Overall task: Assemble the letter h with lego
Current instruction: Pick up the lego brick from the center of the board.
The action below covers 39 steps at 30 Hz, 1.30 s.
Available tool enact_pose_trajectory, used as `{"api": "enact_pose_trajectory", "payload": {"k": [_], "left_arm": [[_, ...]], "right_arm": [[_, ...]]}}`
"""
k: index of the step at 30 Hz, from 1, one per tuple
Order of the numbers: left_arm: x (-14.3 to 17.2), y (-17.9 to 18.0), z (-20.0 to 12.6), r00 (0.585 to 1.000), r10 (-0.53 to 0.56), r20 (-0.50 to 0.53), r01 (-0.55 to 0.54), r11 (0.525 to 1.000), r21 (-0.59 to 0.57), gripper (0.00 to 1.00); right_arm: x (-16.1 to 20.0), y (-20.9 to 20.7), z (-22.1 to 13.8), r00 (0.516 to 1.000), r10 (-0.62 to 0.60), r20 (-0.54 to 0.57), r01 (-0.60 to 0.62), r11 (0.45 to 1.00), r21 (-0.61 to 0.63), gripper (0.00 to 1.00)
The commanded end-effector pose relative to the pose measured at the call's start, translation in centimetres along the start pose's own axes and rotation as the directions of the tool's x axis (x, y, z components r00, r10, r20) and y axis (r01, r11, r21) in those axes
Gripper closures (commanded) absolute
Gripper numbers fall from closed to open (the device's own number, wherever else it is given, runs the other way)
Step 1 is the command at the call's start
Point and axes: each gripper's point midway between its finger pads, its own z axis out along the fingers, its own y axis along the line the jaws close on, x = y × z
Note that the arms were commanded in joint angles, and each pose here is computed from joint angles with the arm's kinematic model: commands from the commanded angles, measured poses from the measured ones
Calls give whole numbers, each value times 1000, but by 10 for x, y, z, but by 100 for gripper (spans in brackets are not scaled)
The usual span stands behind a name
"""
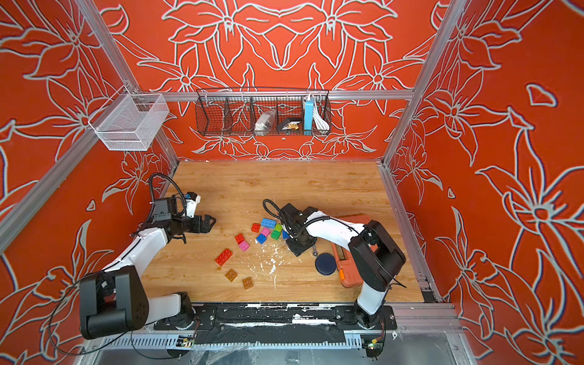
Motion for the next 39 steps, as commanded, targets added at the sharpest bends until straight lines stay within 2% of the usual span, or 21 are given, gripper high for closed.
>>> {"api": "enact_pose_trajectory", "payload": {"k": [1,9,13,23,29,33,39], "left_arm": [[-2,-1,-2,1000,13,-3,-13,1000,9,0],[-1,-4,-4,1000,22,1,-22,1000,17,0],[-1,-4,-4,1000,22,-1,-22,1000,15,0],[1,-6,-5,1000,30,2,-31,999,25,0],[1,-6,-6,1000,30,3,-30,999,22,0],[1,-5,-5,1000,26,-6,-26,999,21,0],[3,-8,-6,999,33,-8,-33,999,34,1]], "right_arm": [[1,-8,9,1000,9,-26,-8,999,48,51],[0,-12,-14,1000,28,7,-29,997,74,49],[-2,-18,-14,999,35,22,-37,995,95,43],[-11,-24,-28,997,35,64,-41,995,94,42],[-5,-36,-10,1000,21,21,-23,993,115,39],[-6,-30,6,1000,13,-10,-13,997,81,43],[-10,-28,11,999,31,-21,-29,997,74,55]]}}
